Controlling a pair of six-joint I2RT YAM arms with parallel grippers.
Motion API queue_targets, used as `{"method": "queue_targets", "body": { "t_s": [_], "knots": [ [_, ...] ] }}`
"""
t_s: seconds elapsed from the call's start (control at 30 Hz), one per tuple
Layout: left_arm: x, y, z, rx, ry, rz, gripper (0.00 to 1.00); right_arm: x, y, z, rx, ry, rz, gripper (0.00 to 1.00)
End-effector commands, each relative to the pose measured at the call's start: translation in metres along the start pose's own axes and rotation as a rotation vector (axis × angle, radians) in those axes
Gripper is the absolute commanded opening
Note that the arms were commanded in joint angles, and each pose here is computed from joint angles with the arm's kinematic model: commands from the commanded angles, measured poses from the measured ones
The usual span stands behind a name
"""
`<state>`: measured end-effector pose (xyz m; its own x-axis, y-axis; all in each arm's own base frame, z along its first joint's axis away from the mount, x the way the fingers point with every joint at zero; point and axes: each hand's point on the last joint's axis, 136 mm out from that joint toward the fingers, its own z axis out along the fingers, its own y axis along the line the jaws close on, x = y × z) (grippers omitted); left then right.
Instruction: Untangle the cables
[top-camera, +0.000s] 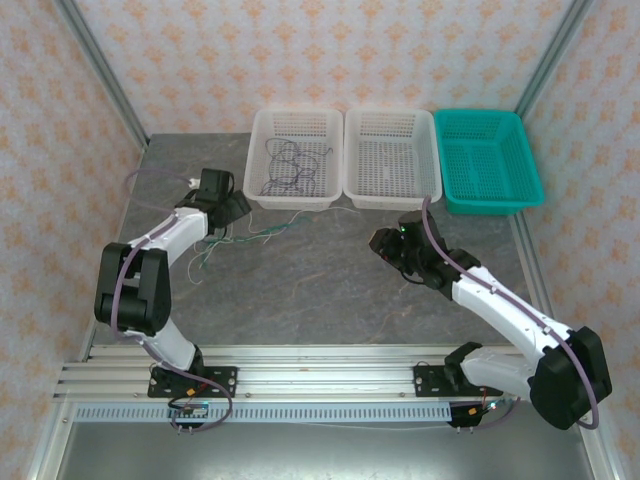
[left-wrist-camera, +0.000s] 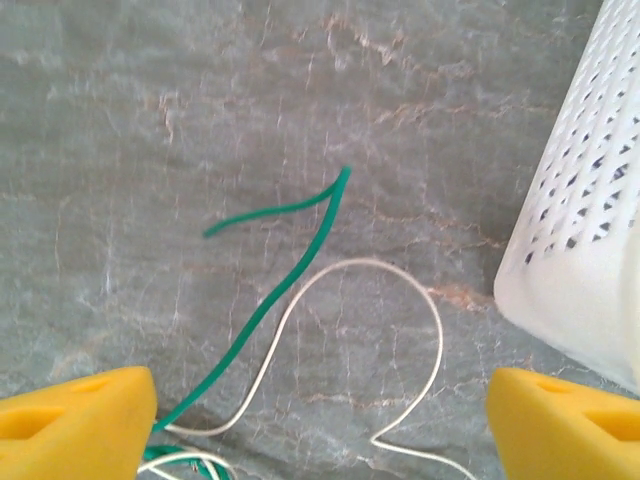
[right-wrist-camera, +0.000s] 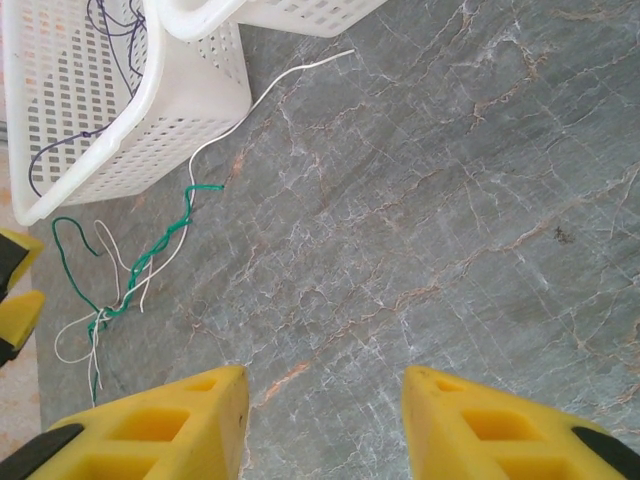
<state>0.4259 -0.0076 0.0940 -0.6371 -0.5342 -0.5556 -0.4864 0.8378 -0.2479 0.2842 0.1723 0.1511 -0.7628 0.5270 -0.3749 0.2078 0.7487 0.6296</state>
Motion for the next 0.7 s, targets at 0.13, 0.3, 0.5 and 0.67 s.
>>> {"method": "queue_targets", "body": {
  "t_s": [0.13, 0.3, 0.5, 0.67],
  "knots": [
    [-0.001, 0.013, 0.034, -0.118, 0.059, 0.031, 0.75, 0.004, -0.005, -0.009, 0.014, 0.006, -0.001, 0.45],
    [0.006, 0.025, 0.048, -0.163, 0.106, 0.028, 0.57, 0.002, -0.004, -0.013, 0.008, -0.003, -0.002, 0.46],
    [0.01, 0.033, 0.038, -0.158, 0.092, 0.017, 0.11, 0.0, -0.001, -0.011, -0.001, -0.009, 0.008, 0.46],
    [0.01, 0.021, -0.001, -0.037, 0.078, -0.031, 0.0, -0.004, 0.006, -0.01, -0.009, -0.013, 0.02, 0.47]
  ]
}}
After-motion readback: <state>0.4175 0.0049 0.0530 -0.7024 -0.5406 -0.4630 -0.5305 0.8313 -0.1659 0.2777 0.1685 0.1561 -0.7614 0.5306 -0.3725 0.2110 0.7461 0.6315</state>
